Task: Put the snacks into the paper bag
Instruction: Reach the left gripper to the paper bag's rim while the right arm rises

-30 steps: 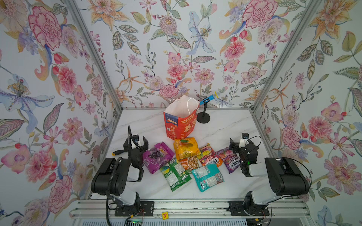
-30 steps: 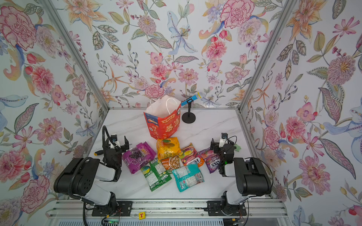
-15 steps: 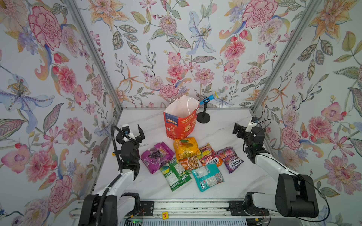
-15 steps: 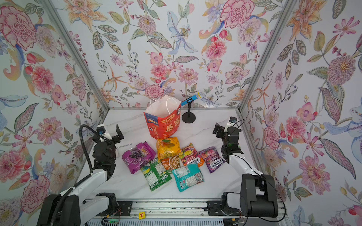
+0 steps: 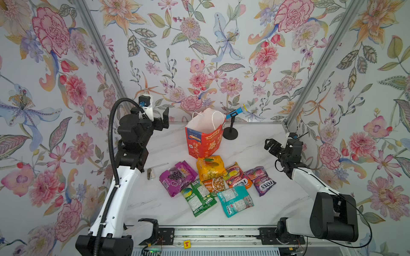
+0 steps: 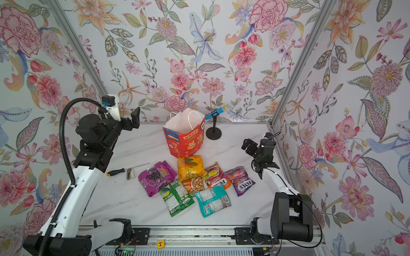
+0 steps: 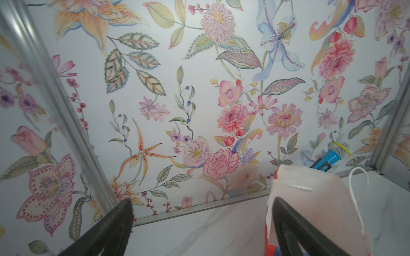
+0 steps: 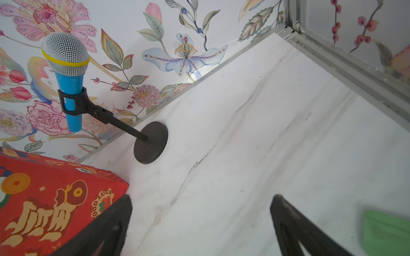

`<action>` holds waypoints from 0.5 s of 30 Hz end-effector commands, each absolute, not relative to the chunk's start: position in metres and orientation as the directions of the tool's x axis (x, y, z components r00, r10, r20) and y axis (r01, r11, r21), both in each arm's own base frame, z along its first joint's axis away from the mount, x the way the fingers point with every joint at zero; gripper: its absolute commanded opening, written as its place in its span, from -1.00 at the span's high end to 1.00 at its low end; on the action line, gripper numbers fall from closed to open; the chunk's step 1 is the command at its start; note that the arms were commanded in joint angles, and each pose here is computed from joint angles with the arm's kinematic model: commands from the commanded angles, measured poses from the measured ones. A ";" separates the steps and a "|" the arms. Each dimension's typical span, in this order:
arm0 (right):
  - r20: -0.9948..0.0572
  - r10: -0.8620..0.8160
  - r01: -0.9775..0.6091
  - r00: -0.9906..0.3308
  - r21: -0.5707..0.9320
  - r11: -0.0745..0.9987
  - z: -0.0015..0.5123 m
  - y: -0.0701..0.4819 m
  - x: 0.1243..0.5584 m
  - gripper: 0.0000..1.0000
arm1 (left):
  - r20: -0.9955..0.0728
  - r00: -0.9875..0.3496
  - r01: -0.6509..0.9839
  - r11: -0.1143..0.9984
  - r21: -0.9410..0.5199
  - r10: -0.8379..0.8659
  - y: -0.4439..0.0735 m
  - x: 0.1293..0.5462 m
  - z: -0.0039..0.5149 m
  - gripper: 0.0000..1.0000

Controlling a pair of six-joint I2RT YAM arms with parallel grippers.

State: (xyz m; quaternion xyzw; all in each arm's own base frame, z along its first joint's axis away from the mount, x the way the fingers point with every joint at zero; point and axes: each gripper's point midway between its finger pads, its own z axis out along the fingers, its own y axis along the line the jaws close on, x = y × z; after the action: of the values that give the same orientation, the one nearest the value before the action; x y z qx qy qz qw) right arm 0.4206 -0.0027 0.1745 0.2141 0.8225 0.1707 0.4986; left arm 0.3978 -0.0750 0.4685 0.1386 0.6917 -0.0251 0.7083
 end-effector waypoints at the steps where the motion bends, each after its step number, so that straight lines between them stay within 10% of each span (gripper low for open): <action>1: -0.713 0.542 0.194 -0.445 0.515 0.835 0.173 0.003 0.419 -0.99 | -0.921 -0.121 0.396 0.869 0.297 0.370 -0.114 0.406 0.422 -0.98; 15: -0.651 0.558 0.175 -0.514 0.557 0.812 0.159 0.020 0.417 -0.99 | -0.828 -0.202 0.672 0.689 0.271 0.523 -0.210 0.469 0.386 -0.98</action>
State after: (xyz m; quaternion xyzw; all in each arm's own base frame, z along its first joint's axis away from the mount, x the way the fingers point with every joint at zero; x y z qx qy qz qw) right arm 0.4152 0.0122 0.1611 0.2171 0.8387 0.2024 0.4566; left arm 0.4823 -0.1934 0.3873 0.3497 0.7759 -0.0434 0.5232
